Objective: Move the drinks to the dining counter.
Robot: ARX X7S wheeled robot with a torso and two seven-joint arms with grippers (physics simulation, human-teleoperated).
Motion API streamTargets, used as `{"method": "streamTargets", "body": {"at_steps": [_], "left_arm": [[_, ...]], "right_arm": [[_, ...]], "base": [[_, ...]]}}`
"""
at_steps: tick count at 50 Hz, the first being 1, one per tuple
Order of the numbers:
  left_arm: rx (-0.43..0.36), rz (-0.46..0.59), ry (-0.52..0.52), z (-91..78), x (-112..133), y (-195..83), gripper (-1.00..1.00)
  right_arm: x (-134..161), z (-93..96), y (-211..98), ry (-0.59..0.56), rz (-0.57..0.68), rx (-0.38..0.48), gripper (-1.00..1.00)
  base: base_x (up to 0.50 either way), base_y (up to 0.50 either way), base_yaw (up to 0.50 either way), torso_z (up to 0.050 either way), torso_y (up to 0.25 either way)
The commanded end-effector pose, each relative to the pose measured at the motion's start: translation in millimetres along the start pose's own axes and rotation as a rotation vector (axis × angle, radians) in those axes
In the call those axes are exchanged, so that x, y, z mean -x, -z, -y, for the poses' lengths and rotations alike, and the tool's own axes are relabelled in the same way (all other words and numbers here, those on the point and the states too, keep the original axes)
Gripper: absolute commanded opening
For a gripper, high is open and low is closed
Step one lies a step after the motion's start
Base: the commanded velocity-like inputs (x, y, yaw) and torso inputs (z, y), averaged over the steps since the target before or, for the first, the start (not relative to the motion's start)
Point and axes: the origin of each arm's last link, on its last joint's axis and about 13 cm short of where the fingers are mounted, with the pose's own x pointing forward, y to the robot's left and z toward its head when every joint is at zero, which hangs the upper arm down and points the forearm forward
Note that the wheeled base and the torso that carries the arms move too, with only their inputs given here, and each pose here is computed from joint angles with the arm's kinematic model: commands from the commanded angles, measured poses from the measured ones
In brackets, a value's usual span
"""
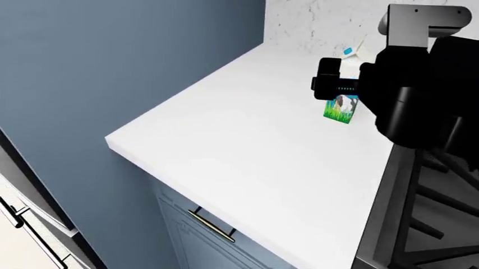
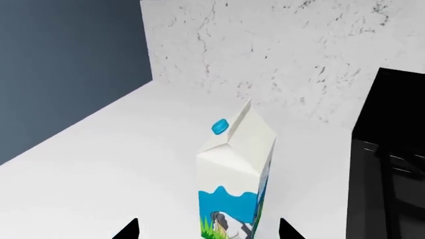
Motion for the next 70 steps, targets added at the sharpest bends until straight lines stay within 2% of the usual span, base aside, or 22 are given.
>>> {"method": "streamTargets", "body": {"at_steps": [1,9,20,32,57,70], "left_arm": [[0.001,-0.003,0.002,0.1,-0.7,0.8,1.0],[-0.002,-0.004,0.0,-0.1,-0.6,1.1,1.0],[0.0,-0.005,-0.006,-1.3,1.3,2.4,1.0],[-0.002,-0.015,-0.006,-0.3,-1.0,6.1,1.0],[-0.003,-0.023,-0.014,-2.4,-0.9,8.4,1.0],[-0.006,-0.027,-0.015,-2.3,-1.3,10.1,1.0]], "right_arm": [[-4.2,0.9,1.7,0.043,-0.018,-0.024,1.0],[-10.5,-6.1,-1.6,0.019,-0.022,-0.008,1.0],[-18.1,2.9,-5.6,0.062,-0.027,-0.038,1.0],[-33.4,-3.2,-8.2,0.055,-0.048,-0.019,1.0],[-62.1,1.3,-9.9,0.126,-0.083,-0.02,1.0],[-75.5,-2.4,-11.1,0.12,-0.105,-0.014,1.0]], "base": [[0.0,0.0,0.0,0.0,0.0],[0.0,0.0,0.0,0.0,0.0],[0.0,0.0,0.0,0.0,0.0],[0.0,0.0,0.0,0.0,0.0],[0.0,0.0,0.0,0.0,0.0],[0.0,0.0,0.0,0.0,0.0]]}}
